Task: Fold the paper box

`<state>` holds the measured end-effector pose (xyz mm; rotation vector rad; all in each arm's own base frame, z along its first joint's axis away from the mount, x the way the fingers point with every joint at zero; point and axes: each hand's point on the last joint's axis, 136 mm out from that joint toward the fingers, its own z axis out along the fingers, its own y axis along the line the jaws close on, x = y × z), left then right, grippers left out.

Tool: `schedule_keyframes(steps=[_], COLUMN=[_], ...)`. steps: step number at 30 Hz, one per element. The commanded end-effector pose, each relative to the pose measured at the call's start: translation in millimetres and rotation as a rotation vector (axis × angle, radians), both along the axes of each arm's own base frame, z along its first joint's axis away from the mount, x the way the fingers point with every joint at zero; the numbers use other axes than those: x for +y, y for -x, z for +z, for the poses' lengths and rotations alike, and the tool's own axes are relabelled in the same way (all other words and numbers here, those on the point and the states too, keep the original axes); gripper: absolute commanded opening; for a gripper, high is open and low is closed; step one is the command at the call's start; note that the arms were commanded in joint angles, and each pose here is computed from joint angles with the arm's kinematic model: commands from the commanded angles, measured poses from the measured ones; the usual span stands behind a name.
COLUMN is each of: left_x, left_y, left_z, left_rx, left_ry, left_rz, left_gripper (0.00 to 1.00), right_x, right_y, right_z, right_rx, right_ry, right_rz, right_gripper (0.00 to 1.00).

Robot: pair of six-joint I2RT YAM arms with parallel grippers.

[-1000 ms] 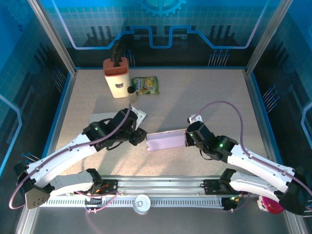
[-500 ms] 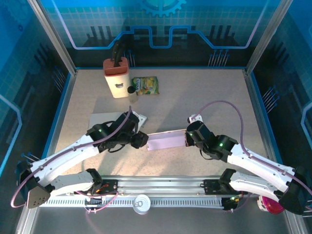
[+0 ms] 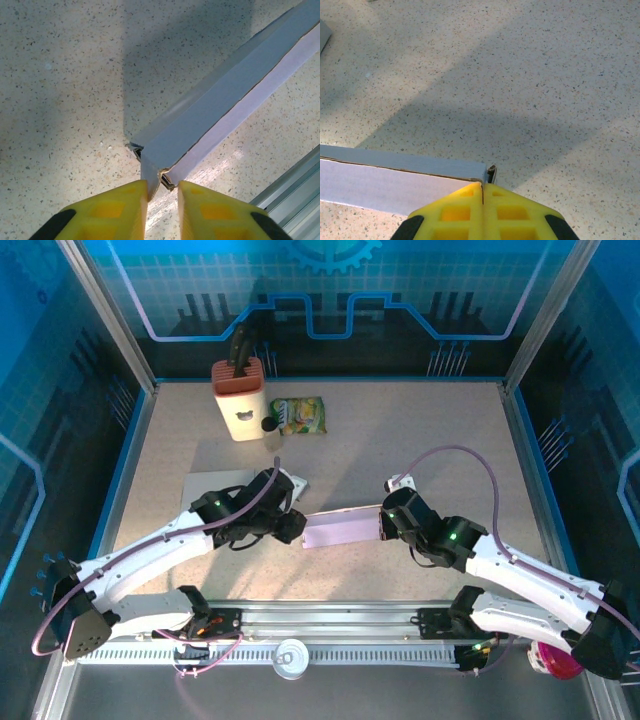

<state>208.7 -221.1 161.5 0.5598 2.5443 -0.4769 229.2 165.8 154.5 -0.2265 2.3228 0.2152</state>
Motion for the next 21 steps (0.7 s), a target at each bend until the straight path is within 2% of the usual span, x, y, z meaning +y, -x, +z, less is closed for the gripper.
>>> schedule_keyframes(steps=[1,16,21], left_x=[-4.2,-3.3,-4.0], left_y=[-6.7,-15.5,-16.0], left_z=[15.3,11.9,11.7], left_rx=[-0.041,-0.052,-0.057], left_ry=[0.024,-0.011,-0.018], left_rz=[-0.006,0.022,0.025], left_gripper=[0.2,0.14,0.08], right_x=[2.9,3.5,4.2], right_y=[2.2,2.8,2.9], right_z=[5.3,5.1,5.0], right_rx=[0.004,0.005,0.005], right_ry=[-0.003,-0.011,-0.013], right_rz=[0.003,0.006,0.007], right_gripper=[0.0,0.0,0.0])
